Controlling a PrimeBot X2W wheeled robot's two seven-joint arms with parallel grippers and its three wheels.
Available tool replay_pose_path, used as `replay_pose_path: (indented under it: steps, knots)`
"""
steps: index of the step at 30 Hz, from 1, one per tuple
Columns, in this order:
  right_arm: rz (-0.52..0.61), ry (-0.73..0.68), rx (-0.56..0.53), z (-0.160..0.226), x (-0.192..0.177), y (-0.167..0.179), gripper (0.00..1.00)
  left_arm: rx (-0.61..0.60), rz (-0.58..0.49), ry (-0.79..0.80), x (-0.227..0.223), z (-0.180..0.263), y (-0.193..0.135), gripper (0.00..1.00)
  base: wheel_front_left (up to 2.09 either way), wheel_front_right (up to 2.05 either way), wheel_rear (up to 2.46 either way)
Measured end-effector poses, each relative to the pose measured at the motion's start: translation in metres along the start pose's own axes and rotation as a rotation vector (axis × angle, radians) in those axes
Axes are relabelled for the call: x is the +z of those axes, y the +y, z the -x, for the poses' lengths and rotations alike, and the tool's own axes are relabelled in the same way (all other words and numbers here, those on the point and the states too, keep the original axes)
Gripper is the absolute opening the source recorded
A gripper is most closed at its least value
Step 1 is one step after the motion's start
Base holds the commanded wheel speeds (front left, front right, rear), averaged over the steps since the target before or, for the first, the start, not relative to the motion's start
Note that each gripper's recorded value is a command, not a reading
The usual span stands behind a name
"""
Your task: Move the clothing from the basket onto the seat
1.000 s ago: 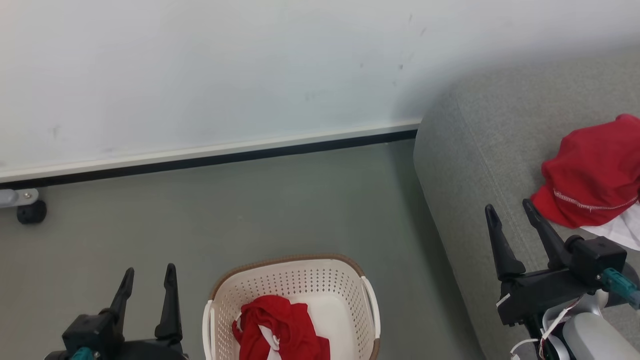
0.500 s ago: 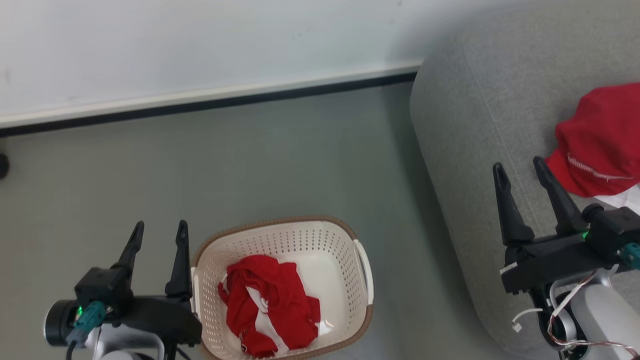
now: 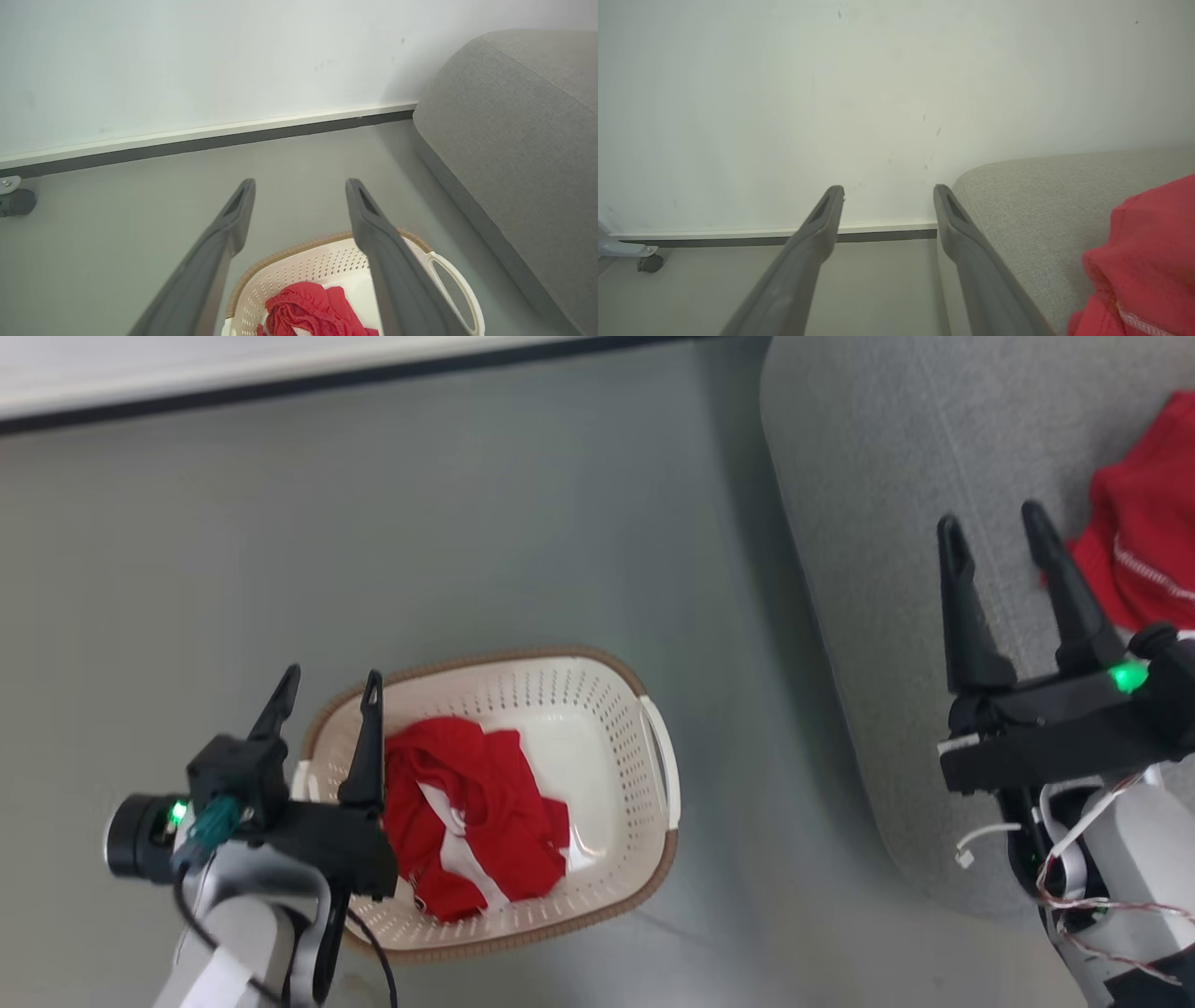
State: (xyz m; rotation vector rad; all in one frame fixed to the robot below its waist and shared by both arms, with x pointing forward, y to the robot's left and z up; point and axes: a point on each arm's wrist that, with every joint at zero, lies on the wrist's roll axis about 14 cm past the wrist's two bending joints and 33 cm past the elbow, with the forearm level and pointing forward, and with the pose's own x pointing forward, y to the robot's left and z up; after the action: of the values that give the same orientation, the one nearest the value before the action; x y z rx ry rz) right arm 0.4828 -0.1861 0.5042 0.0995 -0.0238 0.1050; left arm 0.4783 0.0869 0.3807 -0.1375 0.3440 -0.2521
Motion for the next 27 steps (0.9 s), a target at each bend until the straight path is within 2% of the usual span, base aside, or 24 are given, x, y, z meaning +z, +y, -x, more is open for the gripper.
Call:
replay_pose_path:
  steps: [16,27]
  knots:
    - [0.005,0.007,-0.008,-0.042,-0.035,-0.004,1.00,-0.108,-0.027,0.287,-0.109,-0.060,-0.016,1.00,0.00,0.00,0.00]
    - [0.010,0.052,-0.022,-0.051,-0.068,-0.009,1.00,-0.161,-0.046,0.504,-0.193,-0.071,-0.026,1.00,0.00,0.00,0.00]
